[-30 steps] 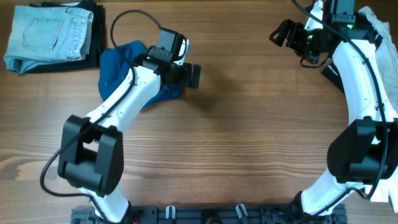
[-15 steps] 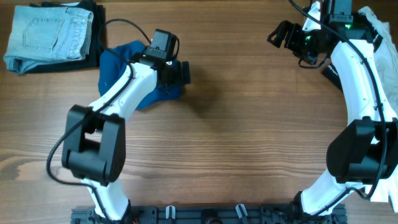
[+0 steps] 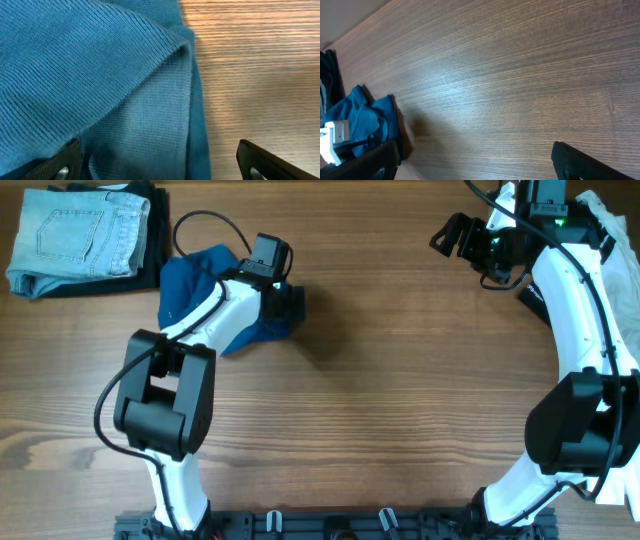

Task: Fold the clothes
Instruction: 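Lift the bundle and carry it toward the jeans stack at top-left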

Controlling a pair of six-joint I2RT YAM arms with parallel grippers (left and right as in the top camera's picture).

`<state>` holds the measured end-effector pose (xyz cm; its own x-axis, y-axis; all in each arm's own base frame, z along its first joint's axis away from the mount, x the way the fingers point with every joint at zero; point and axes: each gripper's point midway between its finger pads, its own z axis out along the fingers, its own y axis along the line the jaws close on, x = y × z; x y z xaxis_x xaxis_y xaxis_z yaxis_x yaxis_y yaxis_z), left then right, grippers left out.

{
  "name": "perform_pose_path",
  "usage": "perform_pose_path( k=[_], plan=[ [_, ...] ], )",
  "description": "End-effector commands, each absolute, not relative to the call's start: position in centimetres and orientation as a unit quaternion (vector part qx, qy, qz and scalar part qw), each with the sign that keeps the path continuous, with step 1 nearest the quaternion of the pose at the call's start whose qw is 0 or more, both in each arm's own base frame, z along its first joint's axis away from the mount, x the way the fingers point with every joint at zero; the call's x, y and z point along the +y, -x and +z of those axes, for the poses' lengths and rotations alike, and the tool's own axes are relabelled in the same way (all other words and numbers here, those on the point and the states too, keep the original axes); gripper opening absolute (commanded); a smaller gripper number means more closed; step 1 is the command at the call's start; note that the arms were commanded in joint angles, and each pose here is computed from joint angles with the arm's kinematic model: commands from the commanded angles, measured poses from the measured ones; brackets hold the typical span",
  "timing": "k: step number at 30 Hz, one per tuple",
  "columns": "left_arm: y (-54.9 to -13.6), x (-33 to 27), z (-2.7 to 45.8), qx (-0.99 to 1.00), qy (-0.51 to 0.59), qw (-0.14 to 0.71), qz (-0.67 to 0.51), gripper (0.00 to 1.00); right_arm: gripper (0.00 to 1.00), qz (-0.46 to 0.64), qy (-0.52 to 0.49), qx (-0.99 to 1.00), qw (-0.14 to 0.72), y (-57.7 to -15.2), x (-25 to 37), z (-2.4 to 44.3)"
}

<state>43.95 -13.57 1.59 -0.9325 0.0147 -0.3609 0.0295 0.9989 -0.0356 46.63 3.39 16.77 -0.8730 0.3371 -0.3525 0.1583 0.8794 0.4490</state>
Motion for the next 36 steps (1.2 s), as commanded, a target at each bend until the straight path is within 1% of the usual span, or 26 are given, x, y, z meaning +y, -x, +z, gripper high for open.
perform_pose_path(
  k=[1,5,7,10,11,12,13,15,16,17,21,23,26,27,30,32,36],
  plan=[
    [-42.5,-11.8,-2.6,0.99,-0.026,0.134,0.027,1.0,0.98,0.199,-0.123,0.949,0.213,-46.6,3.3,16.2],
    [-42.0,-11.9,-3.2,0.992,-0.031,0.122,0.03,0.99,0.99,0.199,-0.123,0.949,0.213,-46.7,3.3,16.2],
    [-41.5,-11.9,-3.3,0.993,-0.033,0.113,0.033,0.95,0.98,0.199,-0.123,0.949,0.213,-46.7,3.3,16.2],
    [-40.4,-11.5,-3.5,0.995,-0.035,0.089,0.041,0.81,0.98,0.197,-0.123,0.949,0.213,-46.7,3.3,16.2],
    [-40.0,-11.3,-3.6,0.995,-0.037,0.081,0.043,0.78,0.98,0.197,-0.123,0.949,0.214,-46.7,3.3,16.2],
    [-39.6,-11.2,-3.6,0.995,-0.057,0.072,0.047,0.81,0.98,0.197,-0.123,0.949,0.214,-46.7,3.3,16.2],
    [-39.4,-11.1,-3.6,0.994,-0.071,0.066,0.049,0.77,0.98,0.197,-0.123,0.949,0.215,-46.7,3.3,16.2],
    [-39.3,-11.1,-3.7,0.994,-0.075,0.065,0.049,0.45,0.98,0.197,-0.122,0.948,0.216,-46.8,3.3,16.2],
    [-39.4,-11.1,-3.6,0.994,-0.075,0.066,0.05,0.11,0.98,0.197,-0.122,0.948,0.216,-46.8,3.3,16.3],
    [-39.6,-11.1,-3.6,0.994,-0.074,0.07,0.048,0.04,0.99,0.197,-0.122,0.948,0.216,-46.8,3.2,16.3],
    [-40.5,-11.5,-3.0,0.992,-0.071,0.09,0.043,0.04,0.98,0.197,-0.123,0.949,0.214,-46.7,3.3,16.2],
    [-40.9,-11.7,-1.5,0.992,-0.068,0.1,0.038,0.04,0.99,0.195,-0.115,0.95,0.215,-46.7,3.3,16.2],
    [-42.2,-11.9,2.8,0.989,-0.064,0.129,0.031,0.04,0.99,0.195,-0.112,0.95,0.215,-46.7,3.3,16.2],
    [-42.9,-11.5,5.1,0.986,-0.059,0.149,0.035,0.04,0.98,0.195,-0.112,0.95,0.215,-46.7,3.3,16.2],
    [-45.3,-9.0,11.0,0.97,-0.041,0.222,0.091,0.04,0.98,0.195,-0.112,0.95,0.215,-46.6,3.3,16.2],
    [-46.3,-7.6,14.5,0.954,-0.069,0.263,0.129,0.04,0.98,0.195,-0.112,0.95,0.214,-46.6,3.3,16.2],
    [-47.2,-4.2,20.1,0.925,-0.071,0.321,0.19,0.04,0.98,0.195,-0.112,0.95,0.215,-46.6,3.3,16.2]
  ],
)
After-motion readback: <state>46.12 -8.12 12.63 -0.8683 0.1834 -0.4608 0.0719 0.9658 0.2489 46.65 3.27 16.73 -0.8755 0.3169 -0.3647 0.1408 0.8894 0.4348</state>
